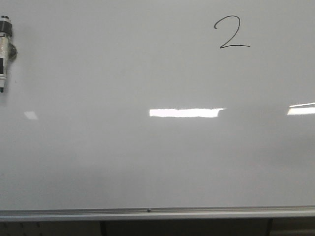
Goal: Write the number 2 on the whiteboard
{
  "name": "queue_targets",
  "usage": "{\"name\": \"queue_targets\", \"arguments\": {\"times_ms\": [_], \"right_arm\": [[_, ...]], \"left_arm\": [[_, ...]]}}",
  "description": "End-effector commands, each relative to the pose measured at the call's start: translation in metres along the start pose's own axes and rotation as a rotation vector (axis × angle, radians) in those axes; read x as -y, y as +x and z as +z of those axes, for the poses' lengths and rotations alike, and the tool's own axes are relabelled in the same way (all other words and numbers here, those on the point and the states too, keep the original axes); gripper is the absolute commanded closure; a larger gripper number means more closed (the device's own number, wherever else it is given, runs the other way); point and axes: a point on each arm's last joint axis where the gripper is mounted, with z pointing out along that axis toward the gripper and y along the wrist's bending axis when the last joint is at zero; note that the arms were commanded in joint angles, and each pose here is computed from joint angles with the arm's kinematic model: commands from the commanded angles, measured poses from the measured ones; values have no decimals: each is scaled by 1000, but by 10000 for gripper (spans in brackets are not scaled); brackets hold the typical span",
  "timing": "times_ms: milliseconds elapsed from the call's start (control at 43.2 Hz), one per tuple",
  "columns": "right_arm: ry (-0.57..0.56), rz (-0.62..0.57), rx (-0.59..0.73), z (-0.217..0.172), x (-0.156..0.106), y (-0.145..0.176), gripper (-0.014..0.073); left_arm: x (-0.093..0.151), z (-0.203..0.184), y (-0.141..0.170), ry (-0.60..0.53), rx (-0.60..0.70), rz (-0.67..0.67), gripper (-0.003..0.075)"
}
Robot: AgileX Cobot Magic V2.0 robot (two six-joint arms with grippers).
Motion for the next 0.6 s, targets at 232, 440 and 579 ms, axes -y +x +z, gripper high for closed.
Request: {"name": "queue_targets", "arguments": {"times_ms": [232, 440, 579], "right_arm": [[60, -5, 258, 3, 4, 11, 664], [48, -1, 260, 5, 3, 18, 664], [29, -2, 260, 6, 2, 18, 664]], "left_arm": [[0, -2, -1, -7, 79, -13, 740], [0, -1, -1, -7, 75, -13, 740], [0, -1, -1, -7, 75, -13, 739]]}}
